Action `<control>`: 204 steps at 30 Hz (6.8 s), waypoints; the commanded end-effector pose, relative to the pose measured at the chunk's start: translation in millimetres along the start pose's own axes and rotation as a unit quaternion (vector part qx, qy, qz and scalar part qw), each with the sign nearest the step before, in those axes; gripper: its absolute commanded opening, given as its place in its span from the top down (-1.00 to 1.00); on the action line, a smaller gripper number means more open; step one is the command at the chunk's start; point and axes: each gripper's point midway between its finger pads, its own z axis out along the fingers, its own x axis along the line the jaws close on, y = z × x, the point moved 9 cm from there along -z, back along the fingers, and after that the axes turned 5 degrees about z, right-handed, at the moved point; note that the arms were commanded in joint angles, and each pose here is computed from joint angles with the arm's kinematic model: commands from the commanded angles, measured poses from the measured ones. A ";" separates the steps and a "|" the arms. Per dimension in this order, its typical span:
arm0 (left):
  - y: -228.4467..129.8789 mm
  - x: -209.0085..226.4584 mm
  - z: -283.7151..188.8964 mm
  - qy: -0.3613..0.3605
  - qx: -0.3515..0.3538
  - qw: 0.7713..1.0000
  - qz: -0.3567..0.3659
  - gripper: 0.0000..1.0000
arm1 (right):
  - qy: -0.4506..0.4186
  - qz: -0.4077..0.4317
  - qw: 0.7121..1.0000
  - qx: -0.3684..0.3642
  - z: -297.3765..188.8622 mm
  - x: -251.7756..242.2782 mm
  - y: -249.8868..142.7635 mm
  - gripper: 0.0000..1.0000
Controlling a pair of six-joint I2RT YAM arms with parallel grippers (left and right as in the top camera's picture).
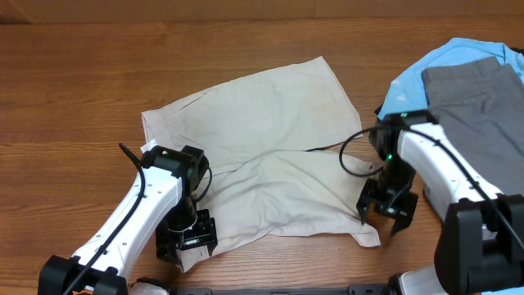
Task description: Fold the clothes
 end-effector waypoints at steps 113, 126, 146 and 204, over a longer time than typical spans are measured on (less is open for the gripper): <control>136.1 4.7 -108.5 0.032 -0.258 0.960 -0.105 0.92 | 0.177 0.011 0.920 -0.349 -113.6 4.0 139.9 -1.00; 198.3 -2.1 -37.9 0.078 -0.155 0.979 -0.108 0.92 | 0.177 0.011 0.920 -0.349 -113.6 4.0 139.9 -1.00; 291.4 -21.6 -17.1 0.033 -0.324 0.942 -0.083 0.92 | 0.177 0.011 0.920 -0.351 -113.9 4.2 140.2 -1.00; 167.7 41.0 -157.9 -0.186 -0.283 0.940 0.042 -0.94 | 0.253 0.001 0.907 -0.335 -120.4 17.1 139.2 -1.00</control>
